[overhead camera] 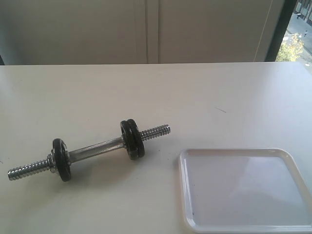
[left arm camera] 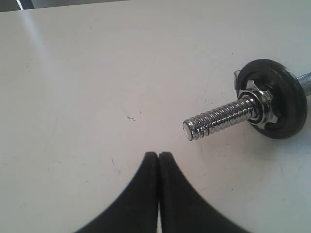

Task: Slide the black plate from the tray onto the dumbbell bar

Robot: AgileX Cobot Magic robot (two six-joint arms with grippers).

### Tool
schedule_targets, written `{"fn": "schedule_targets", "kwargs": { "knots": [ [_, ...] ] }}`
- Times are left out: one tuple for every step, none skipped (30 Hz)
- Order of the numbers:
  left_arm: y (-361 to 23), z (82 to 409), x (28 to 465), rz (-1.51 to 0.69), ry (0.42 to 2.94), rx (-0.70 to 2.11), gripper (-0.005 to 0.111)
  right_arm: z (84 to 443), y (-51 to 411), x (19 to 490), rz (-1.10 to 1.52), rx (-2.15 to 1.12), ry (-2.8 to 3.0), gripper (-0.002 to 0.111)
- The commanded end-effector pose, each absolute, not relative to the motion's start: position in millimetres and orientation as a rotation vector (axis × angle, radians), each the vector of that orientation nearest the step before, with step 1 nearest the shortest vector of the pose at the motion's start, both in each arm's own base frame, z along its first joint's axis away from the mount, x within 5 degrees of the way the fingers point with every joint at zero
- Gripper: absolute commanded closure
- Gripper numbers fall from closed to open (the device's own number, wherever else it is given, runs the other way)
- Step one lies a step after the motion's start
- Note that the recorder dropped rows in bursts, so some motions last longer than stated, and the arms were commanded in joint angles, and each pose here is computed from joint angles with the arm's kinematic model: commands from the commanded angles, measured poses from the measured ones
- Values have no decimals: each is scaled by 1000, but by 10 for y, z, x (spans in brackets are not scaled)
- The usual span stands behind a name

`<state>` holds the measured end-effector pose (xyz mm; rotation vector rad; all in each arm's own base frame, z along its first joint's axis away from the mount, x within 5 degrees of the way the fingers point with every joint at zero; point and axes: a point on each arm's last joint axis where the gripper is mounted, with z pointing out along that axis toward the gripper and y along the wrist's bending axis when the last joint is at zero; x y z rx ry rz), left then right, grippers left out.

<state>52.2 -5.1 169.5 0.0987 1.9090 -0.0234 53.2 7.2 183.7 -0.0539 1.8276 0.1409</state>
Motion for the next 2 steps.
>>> {"fn": "schedule_targets", "kwargs": {
  "knots": [
    [-51,1684,522,-25,1906,92,107,1831,73,532,146,-48,1819,108],
    [-51,1684,522,-25,1906,92,107,1831,73,532,146,-48,1819,108]
  ]
}}
